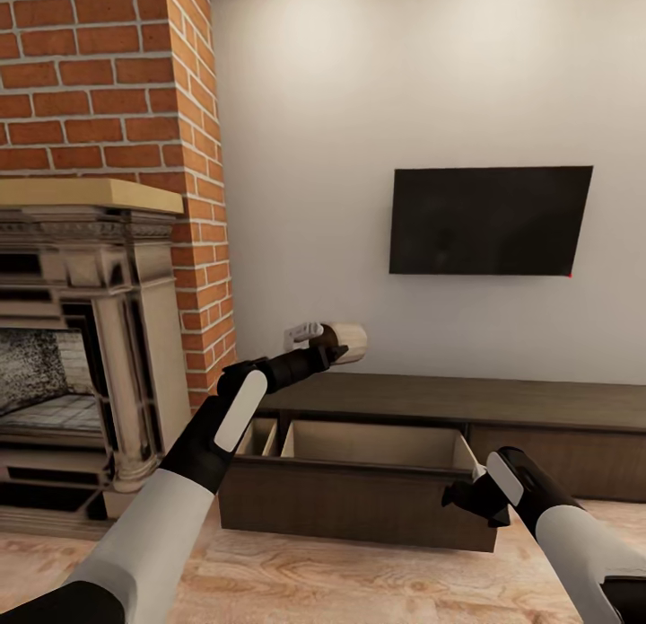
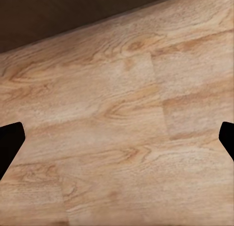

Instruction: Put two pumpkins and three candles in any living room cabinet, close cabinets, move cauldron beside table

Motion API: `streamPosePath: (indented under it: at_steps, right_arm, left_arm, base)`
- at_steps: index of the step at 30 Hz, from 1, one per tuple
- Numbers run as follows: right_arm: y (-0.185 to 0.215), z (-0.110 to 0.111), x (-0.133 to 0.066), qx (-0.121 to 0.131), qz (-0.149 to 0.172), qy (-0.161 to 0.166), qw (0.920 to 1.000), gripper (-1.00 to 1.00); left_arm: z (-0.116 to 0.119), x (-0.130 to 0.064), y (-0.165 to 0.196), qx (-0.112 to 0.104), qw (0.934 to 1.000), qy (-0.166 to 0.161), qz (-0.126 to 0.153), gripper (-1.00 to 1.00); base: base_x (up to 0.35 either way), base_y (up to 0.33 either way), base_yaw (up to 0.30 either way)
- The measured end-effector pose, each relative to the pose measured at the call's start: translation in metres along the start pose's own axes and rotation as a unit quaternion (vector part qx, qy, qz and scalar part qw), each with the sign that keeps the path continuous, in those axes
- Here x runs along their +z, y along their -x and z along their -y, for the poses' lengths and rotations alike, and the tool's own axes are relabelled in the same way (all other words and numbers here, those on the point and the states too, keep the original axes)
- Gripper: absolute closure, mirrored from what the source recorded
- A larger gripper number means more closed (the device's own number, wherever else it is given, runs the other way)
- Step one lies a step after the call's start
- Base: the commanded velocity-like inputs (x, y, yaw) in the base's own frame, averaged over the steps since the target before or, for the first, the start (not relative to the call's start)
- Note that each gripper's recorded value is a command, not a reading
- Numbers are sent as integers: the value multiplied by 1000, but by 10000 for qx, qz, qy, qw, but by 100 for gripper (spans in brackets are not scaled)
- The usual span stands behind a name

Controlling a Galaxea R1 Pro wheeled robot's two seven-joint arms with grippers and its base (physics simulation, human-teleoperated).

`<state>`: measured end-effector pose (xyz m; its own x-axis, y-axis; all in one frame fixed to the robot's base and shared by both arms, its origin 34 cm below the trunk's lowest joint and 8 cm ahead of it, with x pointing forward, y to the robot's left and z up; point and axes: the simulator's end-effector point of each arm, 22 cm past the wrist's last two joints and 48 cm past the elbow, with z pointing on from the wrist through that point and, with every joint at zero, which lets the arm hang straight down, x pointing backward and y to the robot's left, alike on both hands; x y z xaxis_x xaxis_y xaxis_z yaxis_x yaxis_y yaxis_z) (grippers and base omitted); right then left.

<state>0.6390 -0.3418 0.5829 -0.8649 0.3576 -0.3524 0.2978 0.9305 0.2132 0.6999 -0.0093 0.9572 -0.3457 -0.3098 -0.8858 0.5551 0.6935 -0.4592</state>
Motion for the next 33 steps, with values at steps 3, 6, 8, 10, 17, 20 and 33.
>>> streamPosePath:
  at_steps: [3, 6, 8, 10, 17, 20, 33]
  right_arm:
    - [2, -2, -3, -1, -26, -2, 10000, -100]
    - [4, -4, -6, -2, -53, -9, 10000, -100]
    - [5, -5, -8, -2, -69, -14, 10000, -100]
    - [6, -5, -10, -1, -86, -24, 10000, -100]
    - [11, -8, -17, 4, -143, -43, 9999, -100]
    - [13, -10, -20, 3, -168, -45, 9998, -100]
    - [17, -22, -31, -20, -289, -38, 9996, -100]
  left_arm:
    - [-1, 2, 3, -18, 10000, 17, -25, 100]
    - [-1, 4, 7, -34, 10000, 28, -44, 100]
    - [-1, 6, 9, -46, 10000, 40, -60, 100]
    - [-2, 7, 12, -59, 9999, 48, -73, 100]
    - [-5, 12, 16, -116, 9997, 108, -167, 100]
    - [-14, 16, 10, -179, 9992, 202, -298, 100]
    - [-27, 28, 3, -367, 9968, 368, -606, 100]
  base:
    - [0, 0, 0]
    - [0, 0, 0]
    - [0, 0, 0]
    - [0, 0, 0]
    - [0, 0, 0]
    - [0, 0, 0]
    - [0, 0, 0]
